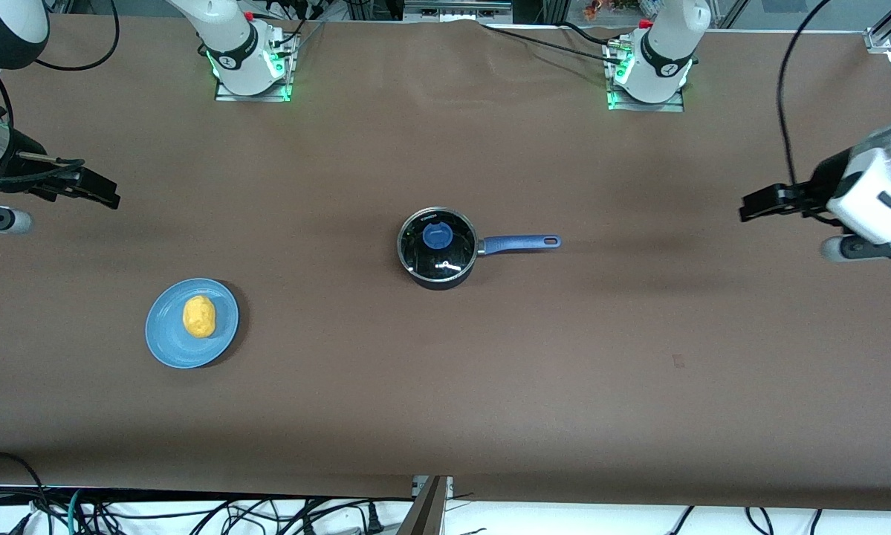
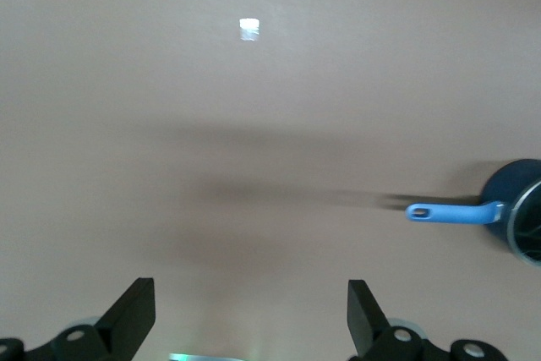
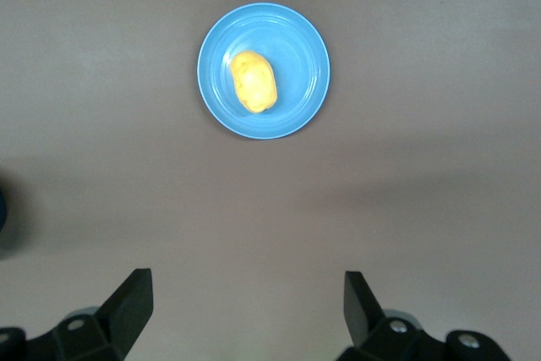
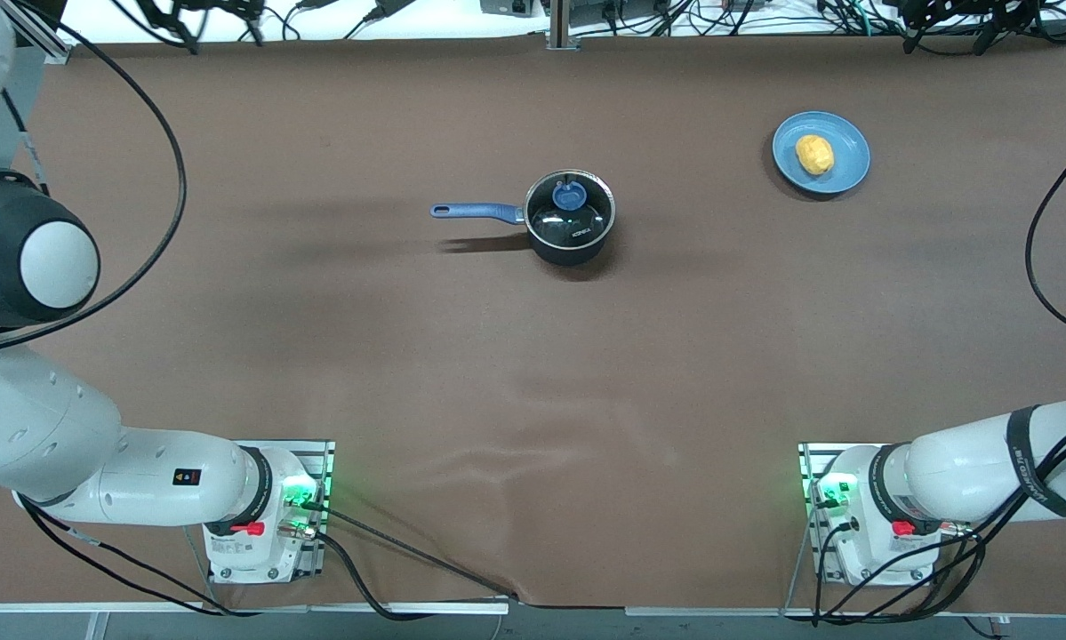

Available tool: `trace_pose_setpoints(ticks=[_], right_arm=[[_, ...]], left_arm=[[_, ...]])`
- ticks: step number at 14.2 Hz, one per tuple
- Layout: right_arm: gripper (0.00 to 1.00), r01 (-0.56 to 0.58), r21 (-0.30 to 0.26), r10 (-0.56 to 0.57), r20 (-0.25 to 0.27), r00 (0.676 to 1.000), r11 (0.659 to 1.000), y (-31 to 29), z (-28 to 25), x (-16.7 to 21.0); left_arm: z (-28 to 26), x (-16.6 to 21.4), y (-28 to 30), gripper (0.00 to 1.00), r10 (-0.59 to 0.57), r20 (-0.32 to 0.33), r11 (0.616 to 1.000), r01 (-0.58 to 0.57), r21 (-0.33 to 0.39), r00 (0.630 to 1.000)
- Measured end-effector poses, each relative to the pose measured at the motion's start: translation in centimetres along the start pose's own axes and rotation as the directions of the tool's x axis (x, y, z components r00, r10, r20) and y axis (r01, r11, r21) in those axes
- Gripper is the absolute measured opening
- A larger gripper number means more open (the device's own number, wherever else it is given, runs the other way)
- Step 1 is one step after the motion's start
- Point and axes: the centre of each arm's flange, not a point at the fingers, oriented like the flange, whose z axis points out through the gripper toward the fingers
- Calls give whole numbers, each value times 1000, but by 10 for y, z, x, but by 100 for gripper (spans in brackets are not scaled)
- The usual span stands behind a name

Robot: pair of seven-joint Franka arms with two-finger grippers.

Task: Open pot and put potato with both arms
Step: 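Move the left gripper over the glass lid on the dark pot, then lower the left gripper and grasp the blue lid knob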

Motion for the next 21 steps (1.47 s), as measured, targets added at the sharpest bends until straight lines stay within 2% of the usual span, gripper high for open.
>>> trace_pose_setpoints(ticks=[3, 6, 9, 14, 17, 21], right_arm=[[100, 0, 0, 0, 0, 1000, 1000, 0, 0, 0], [100, -1, 0, 1, 1, 1000, 1000, 0, 0, 0], [100, -1, 0, 1, 1, 1000, 1000, 0, 0, 0], [100, 0, 0, 0, 1, 1000, 1000, 0, 0, 0], [100, -1, 0, 1, 1, 1000, 1000, 0, 0, 0], [100, -1, 0, 1, 1, 1000, 1000, 0, 0, 0]], left_arm=[[39, 0, 103, 100, -42, -42, 999, 41, -27, 998], [111, -11, 224, 100, -138, -72, 990, 135, -45, 988], [180, -29, 307, 100, -203, -88, 978, 197, -69, 975], [250, -59, 377, 100, -225, -109, 972, 214, -99, 968], [280, -76, 402, 100, -229, -138, 972, 219, -84, 964], [308, -102, 427, 100, -224, -146, 974, 216, -63, 964]])
